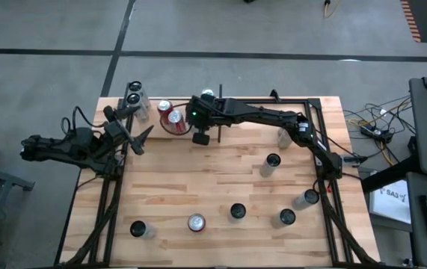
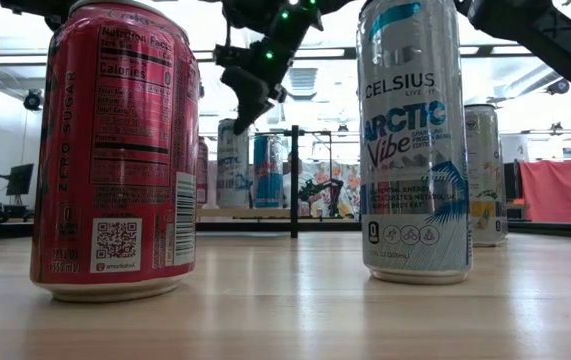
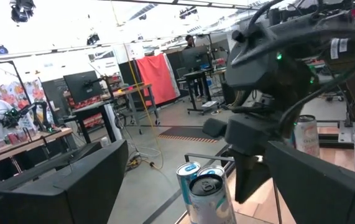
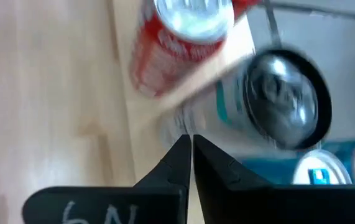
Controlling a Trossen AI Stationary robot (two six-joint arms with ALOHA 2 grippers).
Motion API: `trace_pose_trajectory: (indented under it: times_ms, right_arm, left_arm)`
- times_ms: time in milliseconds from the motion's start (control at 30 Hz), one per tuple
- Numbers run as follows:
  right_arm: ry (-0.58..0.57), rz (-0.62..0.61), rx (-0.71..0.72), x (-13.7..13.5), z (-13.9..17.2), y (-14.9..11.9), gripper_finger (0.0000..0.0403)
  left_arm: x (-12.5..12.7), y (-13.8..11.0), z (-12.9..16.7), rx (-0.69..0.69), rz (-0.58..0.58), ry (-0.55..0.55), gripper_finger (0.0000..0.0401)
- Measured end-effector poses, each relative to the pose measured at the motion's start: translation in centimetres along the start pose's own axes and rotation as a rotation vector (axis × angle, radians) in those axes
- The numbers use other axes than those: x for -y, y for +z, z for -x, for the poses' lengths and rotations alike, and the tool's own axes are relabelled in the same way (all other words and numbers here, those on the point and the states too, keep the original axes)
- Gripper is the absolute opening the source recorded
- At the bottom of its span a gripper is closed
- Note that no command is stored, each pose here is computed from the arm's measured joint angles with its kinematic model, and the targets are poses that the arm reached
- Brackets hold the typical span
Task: Place canned beverage on shelf
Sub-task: Put the top left white and blue soda can on the shelf
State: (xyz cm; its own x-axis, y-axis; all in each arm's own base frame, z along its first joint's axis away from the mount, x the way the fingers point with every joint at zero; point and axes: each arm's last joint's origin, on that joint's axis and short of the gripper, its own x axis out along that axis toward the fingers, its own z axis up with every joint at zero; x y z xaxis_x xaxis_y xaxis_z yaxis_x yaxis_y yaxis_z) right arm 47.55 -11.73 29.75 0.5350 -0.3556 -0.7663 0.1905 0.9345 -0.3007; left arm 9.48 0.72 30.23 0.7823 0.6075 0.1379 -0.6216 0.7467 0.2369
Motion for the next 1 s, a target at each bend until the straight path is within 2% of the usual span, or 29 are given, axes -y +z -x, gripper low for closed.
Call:
trace_pose_trajectory:
  times_ms: [133, 367, 633, 867, 1000]
  right_arm:
    - [-0.028, -0.01, 0.064, 0.5, 0.0, 0.6, 0.0009]
    - [-0.02, -0.007, 0.034, 0.7, 0.0, 0.3, 0.0009]
    - [-0.051, -0.011, 0.084, 1.9, -0.3, 0.6, 0.0009]
    - [-0.041, 0.0, 0.061, 1.4, -0.3, 0.4, 0.0009]
    - [-0.058, 0.003, 0.1, 1.9, -0.5, 0.7, 0.0009]
  left_arm:
    - [0.0, 0.0, 0.0, 0.0, -0.004, 0.0, 0.0364]
    - [0.0, 0.0, 0.0, 0.0, -0.003, 0.0, 0.0364]
    - [0.0, 0.0, 0.0, 0.001, -0.003, 0.0, 0.0364]
    - [0.0, 0.0, 0.0, 0.001, -0.002, 0.0, 0.0364]
    - [0.0, 0.0, 0.0, 0.001, -0.002, 0.0, 0.0364]
